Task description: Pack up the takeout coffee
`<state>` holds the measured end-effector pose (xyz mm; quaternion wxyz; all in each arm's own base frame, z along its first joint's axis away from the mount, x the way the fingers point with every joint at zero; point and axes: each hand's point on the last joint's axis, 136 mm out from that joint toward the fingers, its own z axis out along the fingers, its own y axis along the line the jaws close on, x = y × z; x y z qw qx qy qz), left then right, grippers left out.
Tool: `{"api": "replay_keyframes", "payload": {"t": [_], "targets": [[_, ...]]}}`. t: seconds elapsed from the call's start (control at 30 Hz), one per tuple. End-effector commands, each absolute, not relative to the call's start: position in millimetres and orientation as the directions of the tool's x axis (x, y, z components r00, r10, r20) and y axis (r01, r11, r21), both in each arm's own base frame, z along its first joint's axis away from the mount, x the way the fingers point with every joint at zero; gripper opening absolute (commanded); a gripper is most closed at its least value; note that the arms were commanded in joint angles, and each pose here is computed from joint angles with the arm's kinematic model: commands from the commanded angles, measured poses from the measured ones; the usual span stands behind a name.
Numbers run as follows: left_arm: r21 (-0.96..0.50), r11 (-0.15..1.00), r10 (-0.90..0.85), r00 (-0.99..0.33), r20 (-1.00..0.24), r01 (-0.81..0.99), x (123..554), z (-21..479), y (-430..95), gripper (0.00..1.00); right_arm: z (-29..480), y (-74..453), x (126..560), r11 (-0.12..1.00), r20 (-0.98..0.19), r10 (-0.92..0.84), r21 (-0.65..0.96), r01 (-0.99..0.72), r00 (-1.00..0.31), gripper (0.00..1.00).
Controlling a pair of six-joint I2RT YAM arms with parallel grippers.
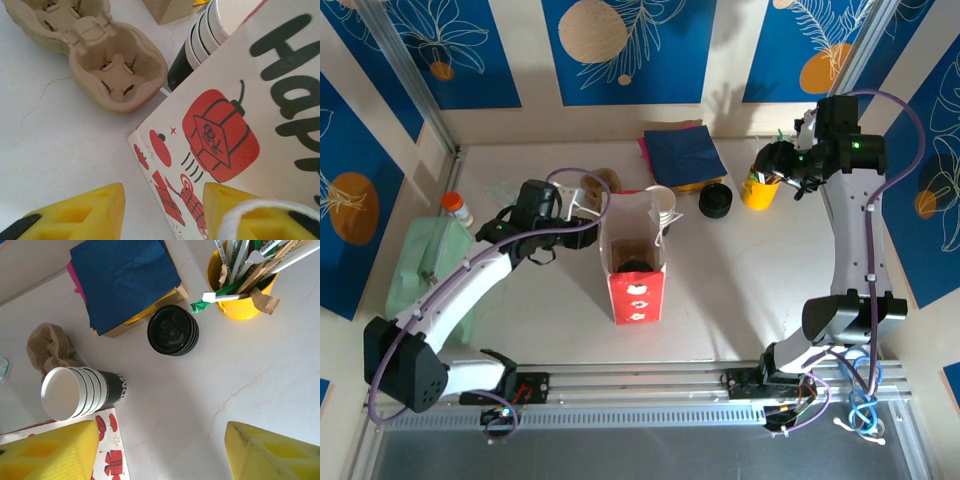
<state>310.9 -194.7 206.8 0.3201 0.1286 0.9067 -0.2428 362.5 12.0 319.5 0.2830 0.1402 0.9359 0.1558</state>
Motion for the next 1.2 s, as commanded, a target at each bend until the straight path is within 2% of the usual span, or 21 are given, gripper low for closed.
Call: {"api": "replay_keyframes", "payload": {"t": [0.0,0.6,0.97,1.17], "targets": [[-0.395,0.818,0.052,-0.737,-0.673,0.418,322.5,228.2,-201.1,0.44,329.3,17.0,359.7,0.9,-0.5,0.361,0.409,0.154,-0.787,0.67],[-0.398,0.82,0.034,-0.729,-0.684,0.412,305.8,239.3,-189.6,0.46,322.8,17.1,364.2,0.897,-0.492,0.365,0.414,0.156,-0.79,0.68],[-0.359,0.854,0.033,-0.728,-0.685,0.377,271.7,242.0,-163.9,0.52,307.3,1.9,392.6,0.91,-0.493,0.369,0.364,0.198,-0.788,0.68],[-0.3,0.885,0.016,-0.665,-0.747,0.357,251.5,253.7,-140.0,0.51,297.5,-4.5,410.5,0.922,-0.496,0.365,0.313,0.23,-0.788,0.65]]}}
